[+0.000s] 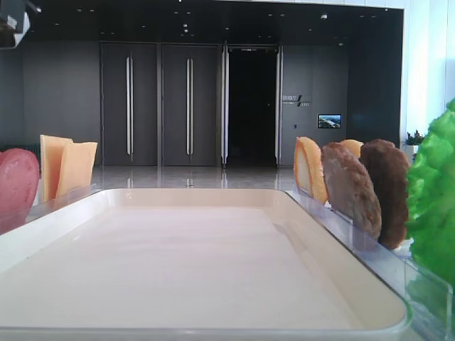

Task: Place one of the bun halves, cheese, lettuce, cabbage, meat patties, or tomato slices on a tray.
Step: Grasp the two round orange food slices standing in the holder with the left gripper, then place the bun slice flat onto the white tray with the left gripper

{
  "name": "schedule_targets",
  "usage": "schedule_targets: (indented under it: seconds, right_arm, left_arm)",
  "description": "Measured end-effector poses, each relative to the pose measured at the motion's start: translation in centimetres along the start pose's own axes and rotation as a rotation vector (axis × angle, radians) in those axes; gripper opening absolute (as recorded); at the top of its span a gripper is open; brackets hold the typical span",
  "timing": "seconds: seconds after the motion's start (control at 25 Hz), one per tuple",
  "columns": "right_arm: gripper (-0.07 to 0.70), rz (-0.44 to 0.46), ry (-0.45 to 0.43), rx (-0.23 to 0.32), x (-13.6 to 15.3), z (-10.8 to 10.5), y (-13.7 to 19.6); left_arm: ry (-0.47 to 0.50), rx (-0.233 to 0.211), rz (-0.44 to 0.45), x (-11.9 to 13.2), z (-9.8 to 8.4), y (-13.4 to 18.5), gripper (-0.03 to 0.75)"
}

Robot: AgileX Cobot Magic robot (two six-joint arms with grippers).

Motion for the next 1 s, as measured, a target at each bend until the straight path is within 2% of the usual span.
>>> schedule_targets:
  seconds: [0.12, 0.44, 0.8, 1.0]
  right_arm:
    - [0.531, 0.0, 0.0, 0.0, 0.0, 0.0, 0.0]
    - [0.531, 0.0, 0.0, 0.0, 0.0, 0.0, 0.0]
    - [0.531, 0.0, 0.0, 0.0, 0.0, 0.0, 0.0]
    - [0.531, 0.0, 0.0, 0.0, 0.0, 0.0, 0.0]
  left_arm:
    - [0.019, 0.004, -0.032, -1.8, -0.1, 0.0, 0.125]
    - [0.093, 0.019, -0.209, -7.1, -0.6, -1.5, 0.123]
    - [0.058, 0.03, -0.241, -7.4, 0.1, -1.9, 0.12]
    - [0.013, -0.011, -0.276, -7.8, 1.3, -2.7, 0.12]
Point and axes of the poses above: a point on each arm's last joint axis where the gripper is mounted, x pointing out along that axis toward the gripper, z along the wrist's bending axis when the last joint is at zero, y = z × x, the point moved 9 cm from there along x, pointing out along that axis toward the gripper, and after that the axes turned 3 degrees about -x, right-handed, at the moved point
